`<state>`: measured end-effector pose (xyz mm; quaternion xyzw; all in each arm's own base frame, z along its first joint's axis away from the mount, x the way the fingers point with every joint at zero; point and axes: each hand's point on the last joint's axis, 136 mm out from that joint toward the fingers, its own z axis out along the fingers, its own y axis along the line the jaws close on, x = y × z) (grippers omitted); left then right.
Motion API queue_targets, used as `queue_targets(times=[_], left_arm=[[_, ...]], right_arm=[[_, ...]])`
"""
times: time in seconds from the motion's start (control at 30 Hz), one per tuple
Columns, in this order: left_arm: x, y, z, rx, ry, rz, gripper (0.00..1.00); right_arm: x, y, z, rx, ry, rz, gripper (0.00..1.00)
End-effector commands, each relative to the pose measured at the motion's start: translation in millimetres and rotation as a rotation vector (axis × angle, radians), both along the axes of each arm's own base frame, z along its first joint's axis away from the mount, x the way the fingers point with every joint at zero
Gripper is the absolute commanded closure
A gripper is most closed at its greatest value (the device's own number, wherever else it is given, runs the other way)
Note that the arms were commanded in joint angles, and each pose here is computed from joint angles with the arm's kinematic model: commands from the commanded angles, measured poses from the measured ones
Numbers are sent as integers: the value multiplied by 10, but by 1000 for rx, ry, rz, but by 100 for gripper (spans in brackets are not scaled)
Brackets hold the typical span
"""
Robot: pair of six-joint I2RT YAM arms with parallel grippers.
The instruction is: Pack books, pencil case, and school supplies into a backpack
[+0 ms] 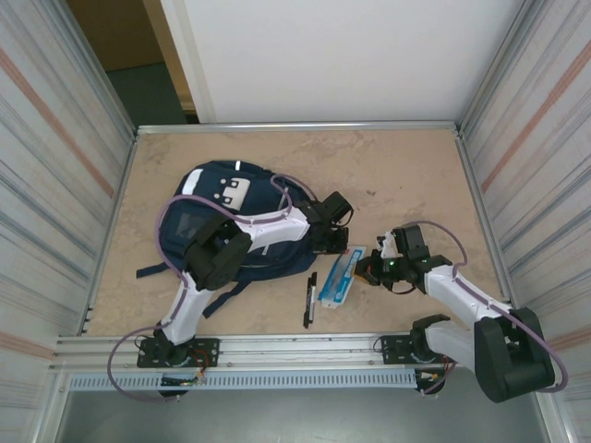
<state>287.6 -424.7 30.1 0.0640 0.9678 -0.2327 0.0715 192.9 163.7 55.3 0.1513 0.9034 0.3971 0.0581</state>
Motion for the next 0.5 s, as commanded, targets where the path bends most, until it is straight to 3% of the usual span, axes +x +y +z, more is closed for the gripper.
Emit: queue_targets(times=[0.0, 0.1, 0.27, 0.37, 0.47], left_arm=[[223, -32, 309, -43, -82, -16, 89], [262, -57, 527, -118, -81, -43, 79], [258, 6, 1291, -179, -233, -155, 70], [234, 237, 1473, -99, -298, -178, 64], [282, 588, 1423, 71, -353, -156, 55]], right_arm=[[9, -25, -19, -44, 14, 3, 100], [46, -36, 67, -46, -10, 6, 100], [183, -255, 361, -137, -154, -93, 100], [262, -399, 592, -160, -215, -155, 100], [335, -491, 779, -173, -291, -196, 100]])
